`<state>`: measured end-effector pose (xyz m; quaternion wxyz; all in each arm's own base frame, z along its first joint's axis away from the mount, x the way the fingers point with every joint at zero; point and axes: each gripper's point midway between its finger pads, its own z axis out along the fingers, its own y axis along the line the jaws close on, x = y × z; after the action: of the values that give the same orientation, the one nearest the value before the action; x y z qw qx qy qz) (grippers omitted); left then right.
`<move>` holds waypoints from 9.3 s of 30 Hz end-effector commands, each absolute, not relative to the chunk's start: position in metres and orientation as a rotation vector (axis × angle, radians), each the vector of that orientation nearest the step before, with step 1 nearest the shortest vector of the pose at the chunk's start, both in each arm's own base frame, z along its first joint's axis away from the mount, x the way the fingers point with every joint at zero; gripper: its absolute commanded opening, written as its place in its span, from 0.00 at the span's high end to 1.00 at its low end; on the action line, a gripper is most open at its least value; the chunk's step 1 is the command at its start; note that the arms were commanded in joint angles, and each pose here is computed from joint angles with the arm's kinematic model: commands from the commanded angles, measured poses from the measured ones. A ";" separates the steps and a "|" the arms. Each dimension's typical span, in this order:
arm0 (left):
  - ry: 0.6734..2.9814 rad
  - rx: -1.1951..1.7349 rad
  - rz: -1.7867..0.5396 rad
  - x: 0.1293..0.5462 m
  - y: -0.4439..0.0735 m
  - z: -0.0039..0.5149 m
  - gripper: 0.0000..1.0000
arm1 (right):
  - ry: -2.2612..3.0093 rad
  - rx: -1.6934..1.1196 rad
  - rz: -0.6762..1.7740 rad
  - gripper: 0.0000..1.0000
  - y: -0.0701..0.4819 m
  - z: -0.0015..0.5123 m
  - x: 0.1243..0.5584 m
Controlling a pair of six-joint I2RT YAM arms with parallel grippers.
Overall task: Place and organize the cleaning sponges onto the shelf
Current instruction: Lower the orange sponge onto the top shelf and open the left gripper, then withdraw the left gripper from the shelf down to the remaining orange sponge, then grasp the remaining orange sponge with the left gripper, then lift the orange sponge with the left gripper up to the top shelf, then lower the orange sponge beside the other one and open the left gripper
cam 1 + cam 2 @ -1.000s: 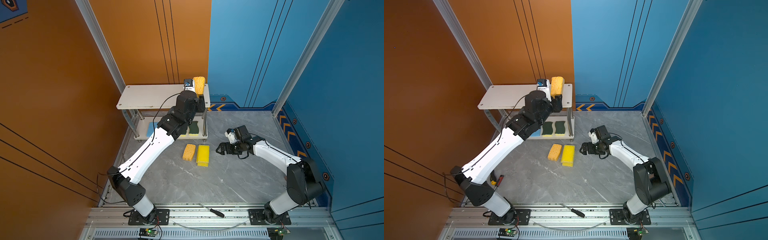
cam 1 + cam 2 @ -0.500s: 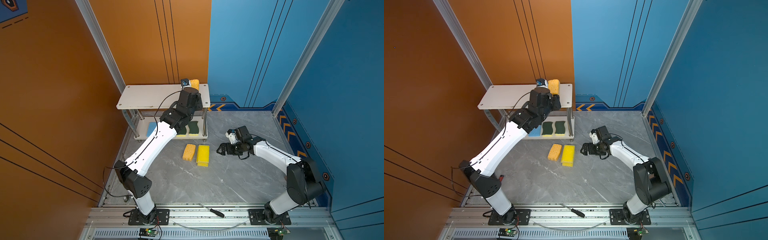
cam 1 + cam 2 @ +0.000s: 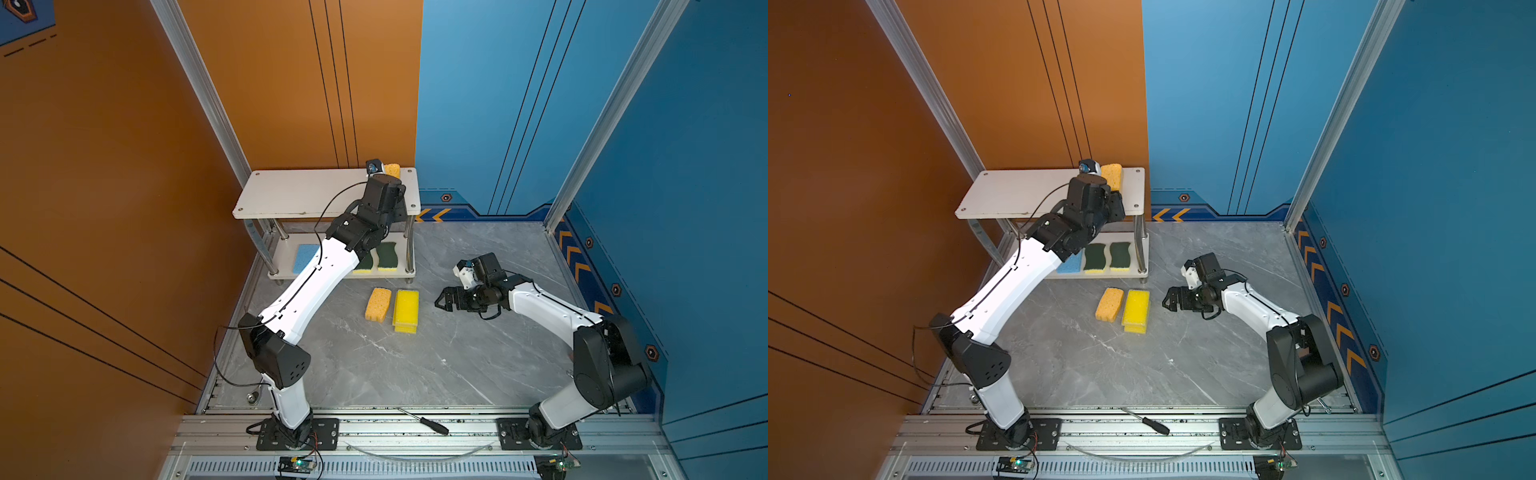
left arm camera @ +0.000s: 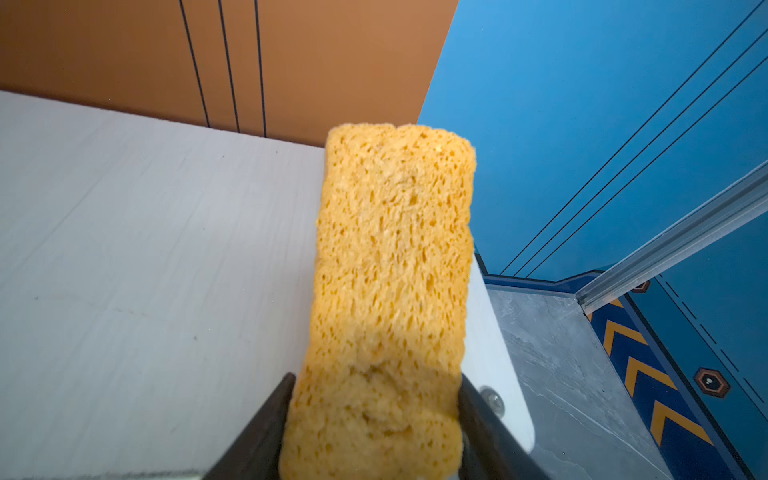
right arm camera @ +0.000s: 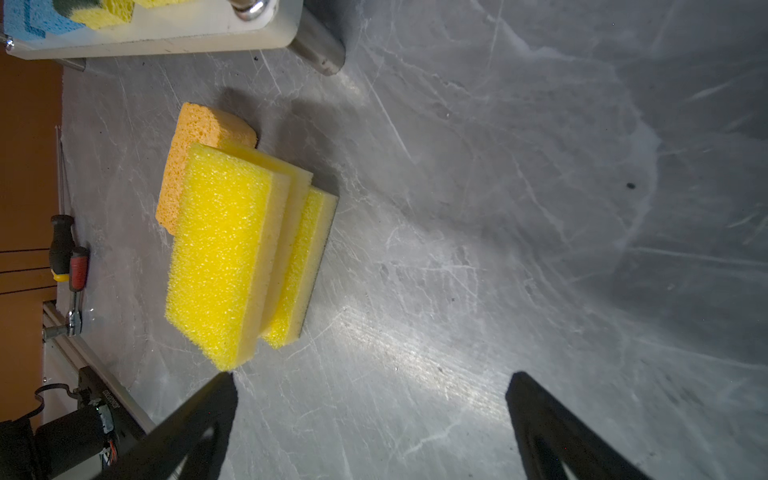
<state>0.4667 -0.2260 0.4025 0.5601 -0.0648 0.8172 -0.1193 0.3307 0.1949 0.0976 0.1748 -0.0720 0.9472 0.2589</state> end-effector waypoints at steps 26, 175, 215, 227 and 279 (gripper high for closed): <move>1.984 -0.109 -0.232 0.485 -0.226 0.385 0.36 | 2.679 -0.183 0.765 0.00 0.194 0.095 0.328; 2.460 0.061 -0.245 0.328 -0.181 0.066 0.55 | 2.584 -0.083 1.152 0.00 0.222 0.119 0.340; 1.803 0.063 -0.196 0.338 -0.141 0.436 0.53 | 2.550 -0.083 1.206 0.00 0.231 0.130 0.342; 1.867 -0.105 -0.268 0.413 -0.141 0.442 0.52 | 2.550 -0.069 1.201 0.00 0.233 0.126 0.338; 2.044 -0.243 -0.254 0.487 -0.152 0.373 0.49 | 2.543 -0.069 1.238 0.00 0.235 0.120 0.337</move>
<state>0.4817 -0.1552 0.3878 0.5254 -0.0909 0.8378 -0.1173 0.3373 0.2336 0.1129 0.1517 -0.0225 0.8930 0.4231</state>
